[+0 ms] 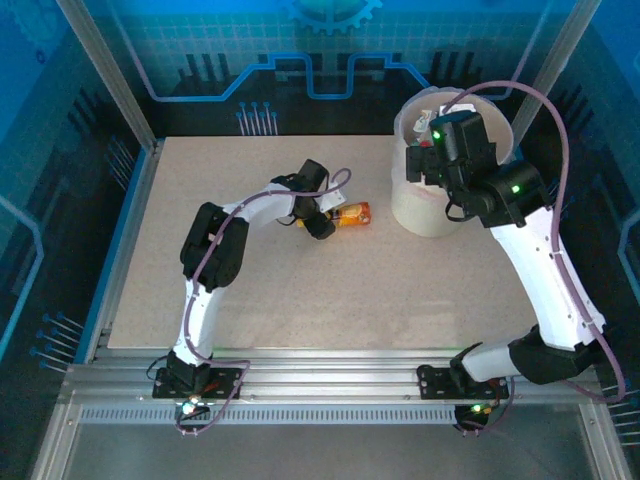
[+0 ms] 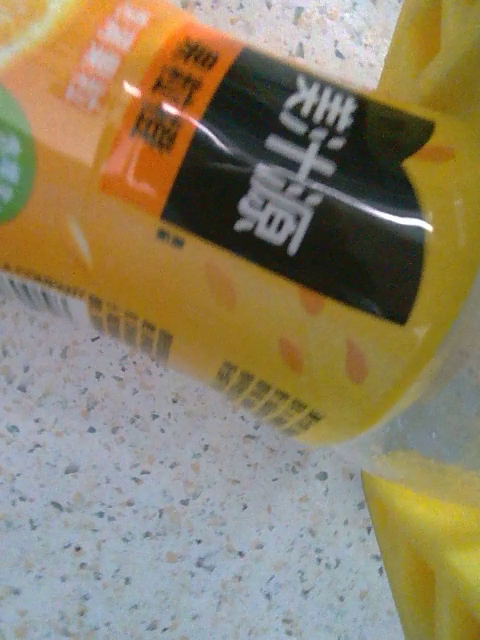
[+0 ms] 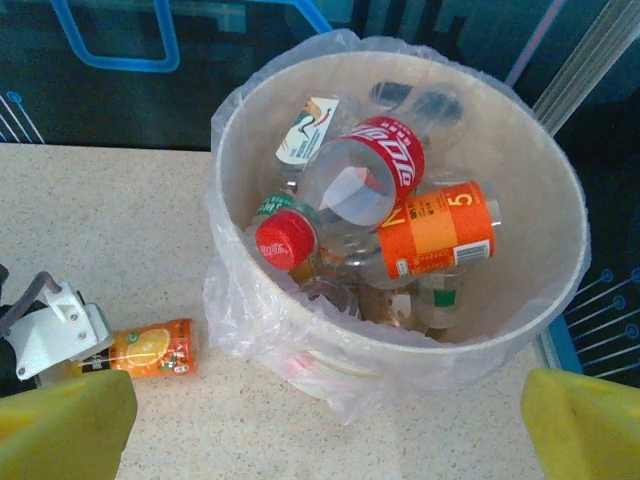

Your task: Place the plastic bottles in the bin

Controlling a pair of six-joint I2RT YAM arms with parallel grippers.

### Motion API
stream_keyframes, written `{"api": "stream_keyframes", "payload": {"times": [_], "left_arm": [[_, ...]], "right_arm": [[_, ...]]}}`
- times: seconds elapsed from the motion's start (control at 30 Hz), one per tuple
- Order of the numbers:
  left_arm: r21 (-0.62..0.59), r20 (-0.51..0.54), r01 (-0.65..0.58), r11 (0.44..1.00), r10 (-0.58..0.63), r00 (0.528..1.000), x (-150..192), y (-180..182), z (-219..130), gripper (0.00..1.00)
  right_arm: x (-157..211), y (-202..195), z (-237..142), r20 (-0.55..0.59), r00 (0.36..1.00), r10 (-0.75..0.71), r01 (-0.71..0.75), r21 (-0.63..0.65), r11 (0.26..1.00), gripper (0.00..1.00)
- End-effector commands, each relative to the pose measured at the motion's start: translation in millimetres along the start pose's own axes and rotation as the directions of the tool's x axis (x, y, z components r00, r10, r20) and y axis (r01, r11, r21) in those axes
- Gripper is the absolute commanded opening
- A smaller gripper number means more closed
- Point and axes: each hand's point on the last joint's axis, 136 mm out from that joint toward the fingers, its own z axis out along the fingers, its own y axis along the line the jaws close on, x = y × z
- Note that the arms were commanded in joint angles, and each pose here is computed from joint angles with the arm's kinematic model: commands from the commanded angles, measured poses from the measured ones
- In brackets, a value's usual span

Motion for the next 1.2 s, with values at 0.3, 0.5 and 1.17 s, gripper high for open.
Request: {"api": "stream_keyframes", "payload": {"times": [0.3,0.5,1.17], "left_arm": [[-0.046,0.046,0.077,0.996,-0.075,0.996,1.2,0.7,-33.6,0.50],[-0.157,0.189,0.239,0.958,-0.208,0.960,-7.3,23.2,-91.8,0.48],[0.373,0.570,0.440,0.817,-0.576,0.586,-83.0,-27.3,-272.8,0.49]], "right_arm": [[7.6,4.2,1.8,0.017,0.993,0.114,-0.113,-0.052,0.992,1.00],[6.3,10.5,-4.5,0.037,0.985,0.166,-0.160,-0.130,0.978,1.00],[-16.4,96.0,-15.8,-0.026,0.957,0.290,-0.242,-0.627,0.741,1.00]]}}
